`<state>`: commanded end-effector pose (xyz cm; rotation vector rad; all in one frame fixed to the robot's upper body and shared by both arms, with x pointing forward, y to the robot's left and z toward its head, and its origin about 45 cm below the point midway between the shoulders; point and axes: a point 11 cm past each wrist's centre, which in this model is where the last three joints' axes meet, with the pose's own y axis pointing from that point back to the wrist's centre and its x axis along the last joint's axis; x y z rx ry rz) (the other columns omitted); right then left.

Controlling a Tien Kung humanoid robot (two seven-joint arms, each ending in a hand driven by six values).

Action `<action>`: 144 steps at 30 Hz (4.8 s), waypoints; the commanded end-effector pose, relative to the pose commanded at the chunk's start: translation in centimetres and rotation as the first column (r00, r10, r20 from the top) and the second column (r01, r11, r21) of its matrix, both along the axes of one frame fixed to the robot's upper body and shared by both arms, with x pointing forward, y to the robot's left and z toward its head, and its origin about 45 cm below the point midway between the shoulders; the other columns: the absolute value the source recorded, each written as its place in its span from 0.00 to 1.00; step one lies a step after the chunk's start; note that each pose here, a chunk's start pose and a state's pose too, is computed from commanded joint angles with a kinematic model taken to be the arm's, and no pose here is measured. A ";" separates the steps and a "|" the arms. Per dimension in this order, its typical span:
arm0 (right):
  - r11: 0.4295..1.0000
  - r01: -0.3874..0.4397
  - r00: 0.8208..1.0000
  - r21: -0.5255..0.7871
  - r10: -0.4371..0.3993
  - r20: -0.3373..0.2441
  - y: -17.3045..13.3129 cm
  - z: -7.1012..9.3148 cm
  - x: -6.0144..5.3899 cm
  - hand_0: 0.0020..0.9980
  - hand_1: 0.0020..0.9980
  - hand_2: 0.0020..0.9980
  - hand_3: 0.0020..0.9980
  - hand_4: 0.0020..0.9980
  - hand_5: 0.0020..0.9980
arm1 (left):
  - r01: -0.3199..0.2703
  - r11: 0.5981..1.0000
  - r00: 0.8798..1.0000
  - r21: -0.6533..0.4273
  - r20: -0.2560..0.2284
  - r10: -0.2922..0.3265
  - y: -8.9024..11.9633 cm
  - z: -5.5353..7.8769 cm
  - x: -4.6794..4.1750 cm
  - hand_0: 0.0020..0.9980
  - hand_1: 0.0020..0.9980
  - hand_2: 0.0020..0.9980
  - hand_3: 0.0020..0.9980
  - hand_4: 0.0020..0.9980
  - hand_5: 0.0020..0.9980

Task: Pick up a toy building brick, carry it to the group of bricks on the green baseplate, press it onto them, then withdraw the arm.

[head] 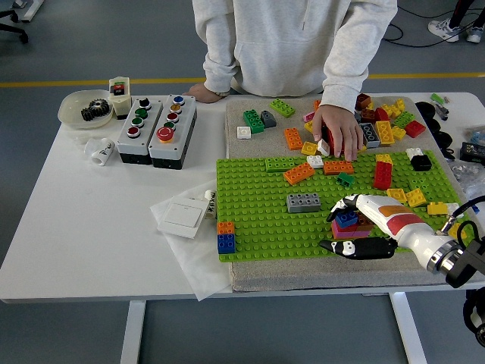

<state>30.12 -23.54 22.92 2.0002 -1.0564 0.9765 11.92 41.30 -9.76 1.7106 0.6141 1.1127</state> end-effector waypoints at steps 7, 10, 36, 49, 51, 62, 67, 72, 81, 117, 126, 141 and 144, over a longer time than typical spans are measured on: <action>1.000 0.006 1.000 0.001 -0.006 0.001 -0.1 0.1 0.1 0.71 0.67 0.71 0.58 0.90 0.64 | -0.001 1.000 1.000 0.000 0.002 0.001 0.0 0.0 0.05 0.78 0.76 0.79 0.59 0.62 0.62; 1.000 0.006 1.000 0.003 -0.006 -0.002 0.0 0.1 0.1 0.71 0.67 0.71 0.58 0.90 0.64 | 0.000 1.000 1.000 0.000 0.003 0.000 0.0 0.0 0.11 0.78 0.76 0.79 0.59 0.62 0.62; 1.000 0.025 1.000 0.014 -0.025 -0.015 -0.6 -0.1 0.0 0.71 0.67 0.71 0.58 0.90 0.64 | -0.001 1.000 1.000 0.001 0.009 0.001 0.1 0.1 0.34 0.78 0.76 0.79 0.59 0.62 0.62; 0.999 0.029 0.999 0.016 -0.029 -0.021 -0.7 -0.2 -0.1 0.71 0.67 0.71 0.58 0.90 0.64 | -0.001 1.000 1.000 0.000 0.011 0.001 0.1 0.1 0.42 0.78 0.76 0.79 0.59 0.62 0.62; 0.999 0.029 0.999 0.017 -0.029 -0.021 -0.7 -0.2 -0.1 0.71 0.67 0.71 0.58 0.90 0.64 | -0.001 1.000 1.000 -0.001 0.011 0.001 0.1 0.1 0.42 0.78 0.76 0.79 0.59 0.62 0.62; 1.000 0.028 0.999 0.010 -0.028 -0.025 -0.7 -0.4 -0.2 0.71 0.67 0.71 0.58 0.90 0.65 | -0.003 1.000 1.000 -0.002 0.009 0.003 0.0 0.1 0.35 0.78 0.76 0.79 0.59 0.62 0.62; 1.000 0.030 0.999 0.010 -0.030 -0.024 -0.7 -0.3 -0.1 0.71 0.67 0.71 0.58 0.90 0.65 | -0.002 1.000 1.000 -0.002 0.008 0.002 0.0 0.1 0.31 0.78 0.75 0.79 0.59 0.62 0.62; 1.000 0.027 0.999 0.013 -0.027 -0.023 -0.5 -0.2 -0.1 0.71 0.67 0.71 0.58 0.90 0.65 | 0.000 1.000 1.000 -0.002 0.005 0.000 0.0 0.0 0.22 0.79 0.76 0.79 0.59 0.62 0.62; 0.999 0.035 0.999 0.007 -0.034 -0.027 -0.7 -0.4 0.1 0.71 0.67 0.71 0.58 0.90 0.65 | 0.004 1.000 1.000 -0.001 0.003 -0.004 0.0 0.0 0.17 0.79 0.76 0.79 0.59 0.62 0.62; 0.999 0.037 0.999 0.000 -0.037 -0.017 -0.8 -0.4 0.3 0.71 0.67 0.71 0.58 0.90 0.65 | 0.001 1.000 1.000 -0.002 0.019 -0.001 0.1 0.2 0.80 0.79 0.75 0.79 0.59 0.62 0.62; 0.999 0.046 0.999 0.001 -0.046 -0.027 -1.0 -0.8 0.4 0.71 0.67 0.71 0.58 0.89 0.65 | 0.000 1.000 1.000 -0.004 0.020 0.000 0.0 0.2 0.85 0.79 0.75 0.79 0.59 0.62 0.62; 0.999 0.043 0.998 0.003 -0.043 -0.051 -0.9 -1.6 0.0 0.71 0.67 0.71 0.58 0.89 0.64 | -0.004 1.000 1.000 -0.012 0.017 0.004 -0.2 0.1 0.72 0.78 0.75 0.79 0.59 0.62 0.62; 0.999 0.042 0.998 0.002 -0.042 -0.056 -0.9 -1.8 -0.1 0.71 0.67 0.72 0.58 0.89 0.65 | -0.002 1.000 1.000 -0.012 0.015 0.003 -0.3 0.1 0.64 0.78 0.75 0.79 0.59 0.62 0.62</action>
